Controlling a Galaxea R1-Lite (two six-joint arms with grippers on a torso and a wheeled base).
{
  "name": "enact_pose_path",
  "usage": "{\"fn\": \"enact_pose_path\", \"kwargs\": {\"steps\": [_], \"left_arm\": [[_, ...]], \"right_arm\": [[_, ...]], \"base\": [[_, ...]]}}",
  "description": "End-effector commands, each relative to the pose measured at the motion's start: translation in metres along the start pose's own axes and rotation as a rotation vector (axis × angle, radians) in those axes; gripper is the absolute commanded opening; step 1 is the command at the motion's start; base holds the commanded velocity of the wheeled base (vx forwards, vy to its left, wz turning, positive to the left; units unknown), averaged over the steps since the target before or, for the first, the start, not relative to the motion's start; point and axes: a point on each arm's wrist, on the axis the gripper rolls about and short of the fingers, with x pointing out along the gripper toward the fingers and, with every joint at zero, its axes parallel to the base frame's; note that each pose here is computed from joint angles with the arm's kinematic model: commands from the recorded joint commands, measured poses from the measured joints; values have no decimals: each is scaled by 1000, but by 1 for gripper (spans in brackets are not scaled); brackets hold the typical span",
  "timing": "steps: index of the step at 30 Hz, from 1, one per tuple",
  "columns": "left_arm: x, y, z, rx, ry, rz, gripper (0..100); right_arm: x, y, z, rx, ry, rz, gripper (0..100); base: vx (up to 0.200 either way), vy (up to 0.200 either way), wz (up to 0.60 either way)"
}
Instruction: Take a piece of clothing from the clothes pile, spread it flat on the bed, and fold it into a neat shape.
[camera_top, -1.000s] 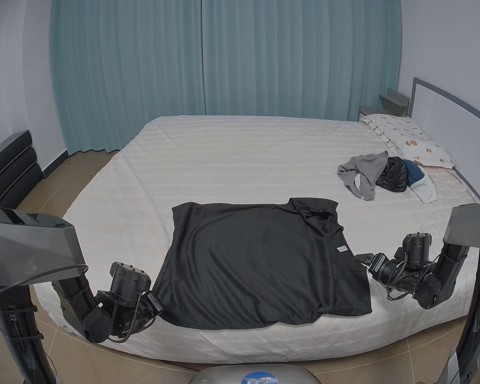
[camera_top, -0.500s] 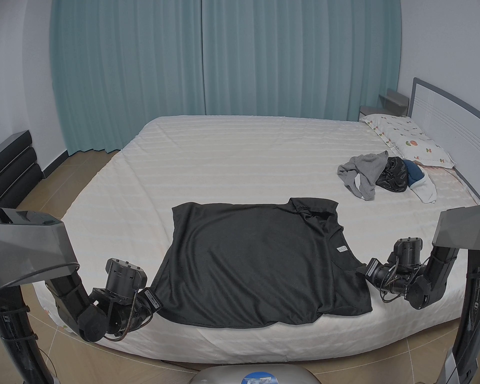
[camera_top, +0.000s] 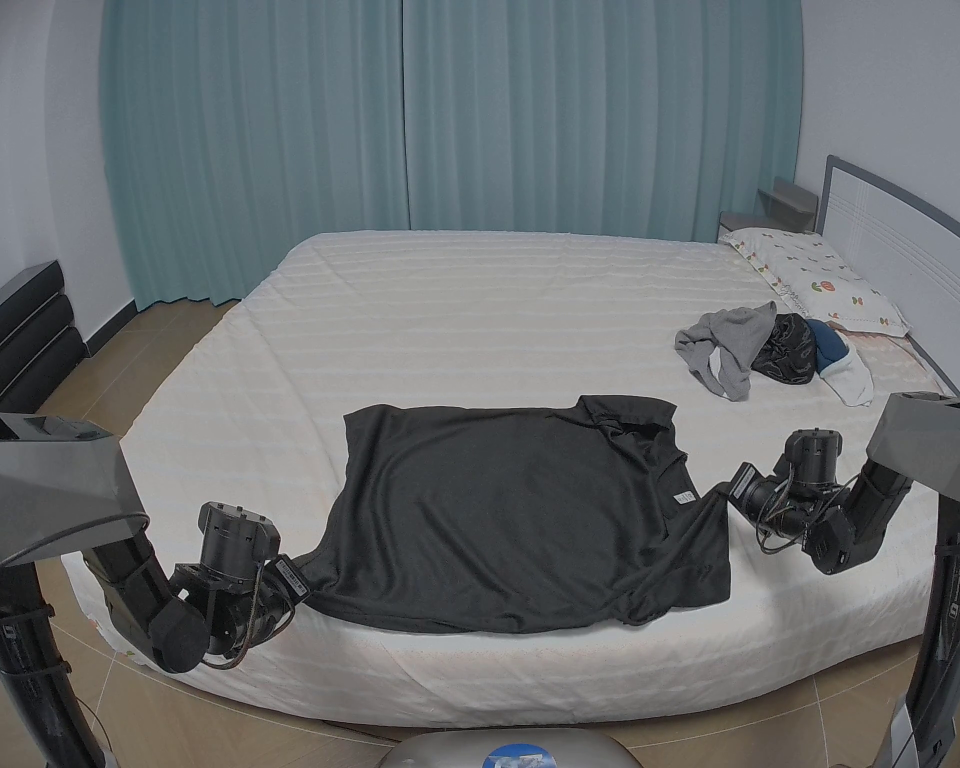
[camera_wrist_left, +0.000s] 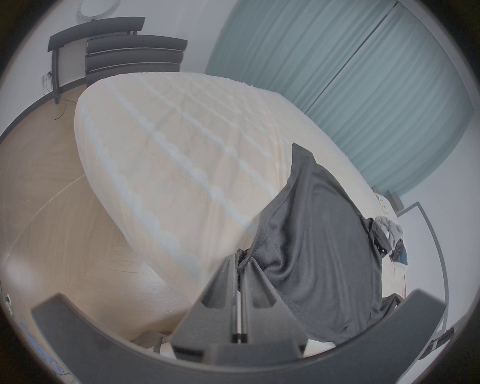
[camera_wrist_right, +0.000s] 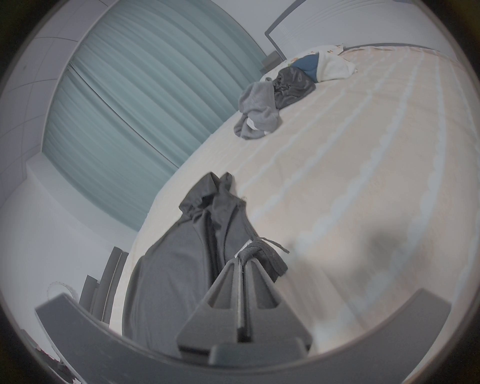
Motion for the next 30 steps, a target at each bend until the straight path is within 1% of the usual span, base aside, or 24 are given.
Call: {"fn": "enact_pose_path", "kwargs": {"steps": [1,2,5,10,15,19,20,25,26,30], "left_arm": [[2,-1,7,-24,-36,-10,0],[3,-1,7,-25,-39,-15,0],[4,-3,8,-31,-46,-25,0],[5,-7,10,-70,-58,-40,0],[8,-6,9,-68,-55,-33,0],[11,-5,7,-65,-49,-25,0],[12,-5,7,-65,-48,-24,0],[12,-5,7,-65,-46,-23,0],[12,-5,7,-65,-46,-23,0],[12,-5,7,-65,-46,-23,0]], "right_arm": [[23,3,13,3,-36,14,0],[33,6,19,-1,-56,28,0],[46,10,23,-6,-58,37,0],[67,21,34,-12,-71,58,0],[85,20,31,-14,-74,64,0],[100,19,21,-19,-92,43,0],[102,19,20,-20,-92,43,100],[103,16,16,-8,-97,58,100],[98,14,18,17,-107,64,100],[98,14,18,17,-107,66,100]], "base": [[0,0,0],[0,0,0],[0,0,0],[0,0,0],[0,0,0],[0,0,0],[0,0,0],[0,0,0],[0,0,0],[0,0,0]]}}
